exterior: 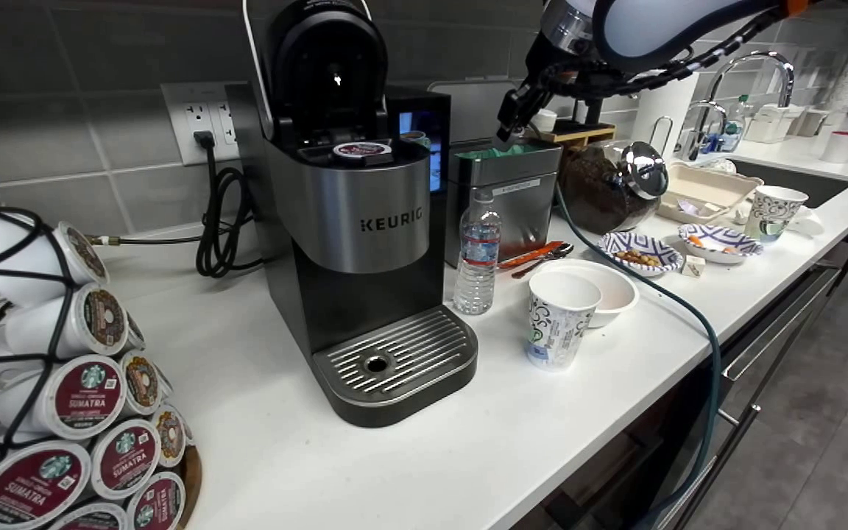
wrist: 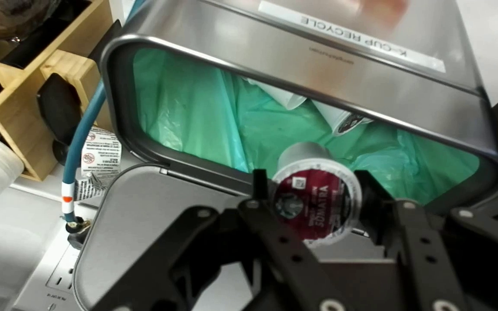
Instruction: Pick up the bottle and throw it in the bin
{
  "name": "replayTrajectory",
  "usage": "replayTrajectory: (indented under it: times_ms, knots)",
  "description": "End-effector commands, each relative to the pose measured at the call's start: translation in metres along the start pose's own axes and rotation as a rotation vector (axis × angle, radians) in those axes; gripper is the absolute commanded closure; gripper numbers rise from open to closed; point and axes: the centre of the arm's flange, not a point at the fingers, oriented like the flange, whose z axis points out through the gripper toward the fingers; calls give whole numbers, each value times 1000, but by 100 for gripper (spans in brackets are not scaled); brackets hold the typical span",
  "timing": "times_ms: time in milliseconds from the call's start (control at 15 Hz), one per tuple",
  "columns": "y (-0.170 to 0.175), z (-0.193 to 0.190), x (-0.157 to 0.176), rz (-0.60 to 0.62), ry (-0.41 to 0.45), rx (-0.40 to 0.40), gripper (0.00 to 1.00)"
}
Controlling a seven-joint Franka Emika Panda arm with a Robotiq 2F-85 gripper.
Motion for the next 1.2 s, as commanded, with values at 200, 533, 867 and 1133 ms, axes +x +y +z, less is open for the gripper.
replayTrajectory:
  times_ms: [200,533,867,1133]
  knots:
    - [-3,13,8,24,15,-29,21]
    - [-1,-3,13,66,72,-28,0]
    - [15,-65,-24,65,52,-17,0]
    - [20,-111,-60,91,31,17,0]
